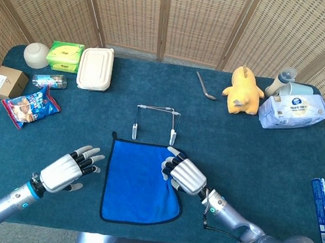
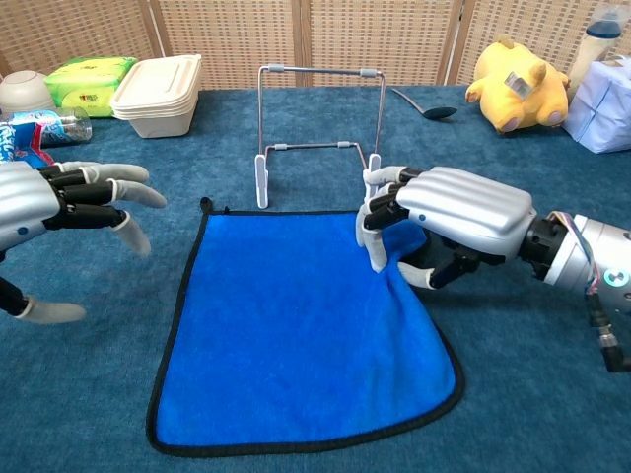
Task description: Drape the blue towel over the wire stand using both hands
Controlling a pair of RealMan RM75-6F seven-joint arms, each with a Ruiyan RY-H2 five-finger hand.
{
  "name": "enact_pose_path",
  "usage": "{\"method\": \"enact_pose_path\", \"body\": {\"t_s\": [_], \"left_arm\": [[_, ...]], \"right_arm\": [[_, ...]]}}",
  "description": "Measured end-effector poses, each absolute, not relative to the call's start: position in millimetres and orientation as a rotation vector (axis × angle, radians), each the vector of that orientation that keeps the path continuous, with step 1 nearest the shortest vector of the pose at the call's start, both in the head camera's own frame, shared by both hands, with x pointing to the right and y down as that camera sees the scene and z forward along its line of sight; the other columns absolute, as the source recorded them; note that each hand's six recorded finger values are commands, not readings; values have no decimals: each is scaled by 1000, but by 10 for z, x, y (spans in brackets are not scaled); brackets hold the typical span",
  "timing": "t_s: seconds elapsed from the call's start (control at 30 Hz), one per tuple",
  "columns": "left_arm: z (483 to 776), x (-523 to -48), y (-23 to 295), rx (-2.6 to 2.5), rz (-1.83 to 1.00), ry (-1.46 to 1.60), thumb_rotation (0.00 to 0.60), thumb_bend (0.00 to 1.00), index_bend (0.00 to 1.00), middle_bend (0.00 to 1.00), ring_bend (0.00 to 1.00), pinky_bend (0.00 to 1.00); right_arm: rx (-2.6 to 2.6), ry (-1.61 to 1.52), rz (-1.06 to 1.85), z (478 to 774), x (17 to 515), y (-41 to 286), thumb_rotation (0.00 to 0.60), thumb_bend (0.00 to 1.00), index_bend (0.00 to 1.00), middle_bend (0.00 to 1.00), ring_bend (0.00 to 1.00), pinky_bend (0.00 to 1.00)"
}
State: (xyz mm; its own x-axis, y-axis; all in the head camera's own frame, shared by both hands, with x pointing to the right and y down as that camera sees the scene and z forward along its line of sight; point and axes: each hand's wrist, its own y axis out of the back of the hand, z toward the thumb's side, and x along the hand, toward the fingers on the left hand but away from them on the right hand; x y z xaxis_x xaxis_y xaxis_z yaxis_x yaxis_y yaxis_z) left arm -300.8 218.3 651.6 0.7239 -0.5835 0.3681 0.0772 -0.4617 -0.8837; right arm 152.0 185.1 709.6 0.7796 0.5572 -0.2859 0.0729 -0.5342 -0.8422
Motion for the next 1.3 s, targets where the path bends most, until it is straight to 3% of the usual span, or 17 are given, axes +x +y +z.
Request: {"method": "enact_pose_path", "body": {"t_s": [0.67,1.3], "left_arm": [[6859,-2679,2155,-1916,-788,356,600,274,274,132,50,88],[6991,-2611,2102,-1909,-806,339,600,274,274,132,47,89]], "right_arm": [[-2063,-482,693,7111,1558,1828,600,456,722,397,311,121],[-2067,-484,699,7132,1552,1820,600,456,723,399,318,121]]}}
